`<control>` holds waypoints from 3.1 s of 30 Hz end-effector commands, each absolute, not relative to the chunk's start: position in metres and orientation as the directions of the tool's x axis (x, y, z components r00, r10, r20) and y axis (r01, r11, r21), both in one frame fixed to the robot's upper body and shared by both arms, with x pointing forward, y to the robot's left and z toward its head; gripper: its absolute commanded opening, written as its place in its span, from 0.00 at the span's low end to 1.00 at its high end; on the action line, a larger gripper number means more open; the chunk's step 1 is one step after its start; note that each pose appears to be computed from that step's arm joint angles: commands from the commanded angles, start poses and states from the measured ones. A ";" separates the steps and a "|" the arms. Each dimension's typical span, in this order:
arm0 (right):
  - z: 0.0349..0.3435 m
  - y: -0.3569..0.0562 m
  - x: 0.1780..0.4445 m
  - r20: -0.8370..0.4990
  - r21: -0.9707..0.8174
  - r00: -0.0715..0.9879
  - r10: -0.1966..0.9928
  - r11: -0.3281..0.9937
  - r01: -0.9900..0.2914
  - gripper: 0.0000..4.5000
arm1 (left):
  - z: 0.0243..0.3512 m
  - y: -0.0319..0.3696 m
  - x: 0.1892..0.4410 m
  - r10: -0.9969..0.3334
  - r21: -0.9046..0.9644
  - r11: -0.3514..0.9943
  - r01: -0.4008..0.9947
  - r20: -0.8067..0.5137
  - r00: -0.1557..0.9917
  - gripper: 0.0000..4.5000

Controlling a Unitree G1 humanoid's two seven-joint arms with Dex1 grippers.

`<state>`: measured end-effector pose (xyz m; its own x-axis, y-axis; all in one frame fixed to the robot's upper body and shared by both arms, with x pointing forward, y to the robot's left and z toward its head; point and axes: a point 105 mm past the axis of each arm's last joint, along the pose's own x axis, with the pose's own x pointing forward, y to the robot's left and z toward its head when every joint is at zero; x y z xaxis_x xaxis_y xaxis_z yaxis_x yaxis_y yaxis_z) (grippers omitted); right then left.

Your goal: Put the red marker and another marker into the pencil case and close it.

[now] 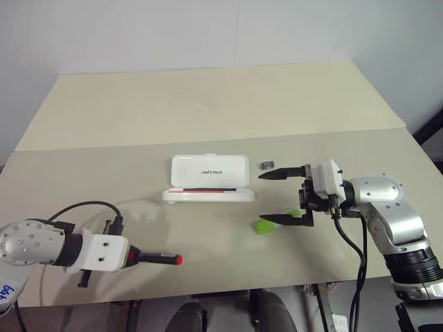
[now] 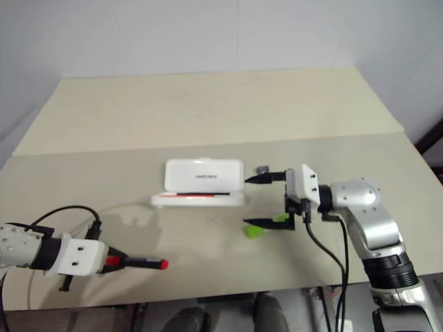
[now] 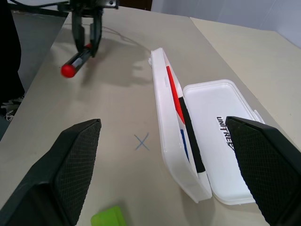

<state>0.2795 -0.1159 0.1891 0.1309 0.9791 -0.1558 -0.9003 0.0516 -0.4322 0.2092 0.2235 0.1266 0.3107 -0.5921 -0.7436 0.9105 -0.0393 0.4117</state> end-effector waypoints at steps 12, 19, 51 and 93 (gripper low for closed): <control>0.189 -0.114 0.281 -0.140 -0.442 0.123 0.983 0.049 -0.896 1.00 | 0.192 0.196 0.221 -0.817 0.542 0.060 0.838 -0.456 0.353 0.12; 0.191 -0.115 0.281 -0.138 -0.452 0.131 0.982 0.056 -0.890 1.00 | 0.205 0.199 0.263 -0.761 0.592 0.128 0.796 -0.456 0.461 0.12; 0.199 -0.116 0.272 -0.115 -0.480 0.178 0.977 0.102 -0.872 1.00 | 0.164 0.128 0.338 -0.715 0.516 0.067 0.854 -0.573 0.402 0.12; 0.197 -0.108 0.274 -0.084 -0.466 0.178 0.980 0.119 -0.877 1.00 | 0.163 0.110 0.329 -0.661 0.515 0.012 0.857 -0.639 0.394 0.99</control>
